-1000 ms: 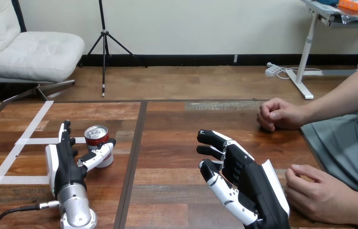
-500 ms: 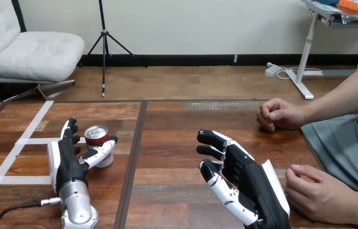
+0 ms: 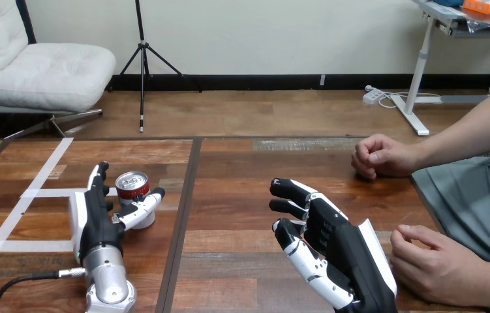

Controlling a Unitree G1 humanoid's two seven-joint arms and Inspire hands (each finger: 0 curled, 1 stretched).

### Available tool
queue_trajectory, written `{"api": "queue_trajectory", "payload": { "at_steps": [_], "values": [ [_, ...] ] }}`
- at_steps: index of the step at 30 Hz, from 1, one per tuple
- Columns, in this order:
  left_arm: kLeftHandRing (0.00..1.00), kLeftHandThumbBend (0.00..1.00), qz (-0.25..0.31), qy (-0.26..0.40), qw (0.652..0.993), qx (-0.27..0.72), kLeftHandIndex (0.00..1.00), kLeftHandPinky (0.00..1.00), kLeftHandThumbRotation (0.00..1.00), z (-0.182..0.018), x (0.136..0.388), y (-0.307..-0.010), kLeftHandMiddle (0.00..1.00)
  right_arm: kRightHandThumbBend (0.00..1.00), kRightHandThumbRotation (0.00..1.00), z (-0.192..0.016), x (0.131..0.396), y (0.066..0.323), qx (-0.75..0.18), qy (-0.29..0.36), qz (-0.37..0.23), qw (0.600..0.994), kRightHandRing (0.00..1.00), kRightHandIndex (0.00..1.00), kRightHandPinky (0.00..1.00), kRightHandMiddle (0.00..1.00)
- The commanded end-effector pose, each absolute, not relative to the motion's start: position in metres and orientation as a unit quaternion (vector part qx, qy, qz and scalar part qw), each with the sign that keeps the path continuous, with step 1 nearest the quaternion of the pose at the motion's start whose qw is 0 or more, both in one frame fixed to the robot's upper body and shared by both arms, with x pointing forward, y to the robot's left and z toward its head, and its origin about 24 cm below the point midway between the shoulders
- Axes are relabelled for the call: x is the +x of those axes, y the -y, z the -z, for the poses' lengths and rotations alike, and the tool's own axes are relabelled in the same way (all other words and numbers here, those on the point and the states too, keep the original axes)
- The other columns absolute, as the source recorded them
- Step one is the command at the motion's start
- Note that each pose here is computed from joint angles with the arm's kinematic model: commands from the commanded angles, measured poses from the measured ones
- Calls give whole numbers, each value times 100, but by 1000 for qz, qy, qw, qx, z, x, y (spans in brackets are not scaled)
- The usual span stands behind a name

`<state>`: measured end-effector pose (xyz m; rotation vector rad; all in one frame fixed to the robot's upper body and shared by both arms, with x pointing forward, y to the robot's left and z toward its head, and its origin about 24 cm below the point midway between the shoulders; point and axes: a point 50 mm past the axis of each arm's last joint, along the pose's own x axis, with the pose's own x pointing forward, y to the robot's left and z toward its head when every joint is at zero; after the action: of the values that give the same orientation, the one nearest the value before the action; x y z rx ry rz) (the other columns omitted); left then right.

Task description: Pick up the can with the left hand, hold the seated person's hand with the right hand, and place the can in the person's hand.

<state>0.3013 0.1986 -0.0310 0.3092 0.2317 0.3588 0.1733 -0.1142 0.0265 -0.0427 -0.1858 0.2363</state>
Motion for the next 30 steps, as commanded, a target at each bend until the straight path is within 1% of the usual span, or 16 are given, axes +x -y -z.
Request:
{"api": "queue_trajectory", "payload": {
  "at_steps": [1, 4, 17, 30],
  "values": [
    [91, 71, -161, -79, 966, 188, 93, 85, 12, 9, 322, -195, 95, 42, 52, -42, 180, 111, -5, 138, -115, 984, 81, 80, 69, 84],
    [90, 71, -159, -78, 964, 196, 92, 83, 12, 9, 322, -194, 94, 42, 52, -42, 179, 111, -4, 137, -115, 984, 81, 80, 70, 84],
    [84, 72, -160, -76, 964, 197, 85, 75, 8, 10, 322, -191, 89, 42, 50, -43, 179, 111, -2, 137, -113, 984, 81, 79, 70, 83],
    [81, 71, -158, -76, 962, 208, 81, 73, 6, 11, 321, -188, 85, 41, 50, -44, 180, 111, 3, 140, -114, 984, 81, 79, 71, 83]
  ]
}}
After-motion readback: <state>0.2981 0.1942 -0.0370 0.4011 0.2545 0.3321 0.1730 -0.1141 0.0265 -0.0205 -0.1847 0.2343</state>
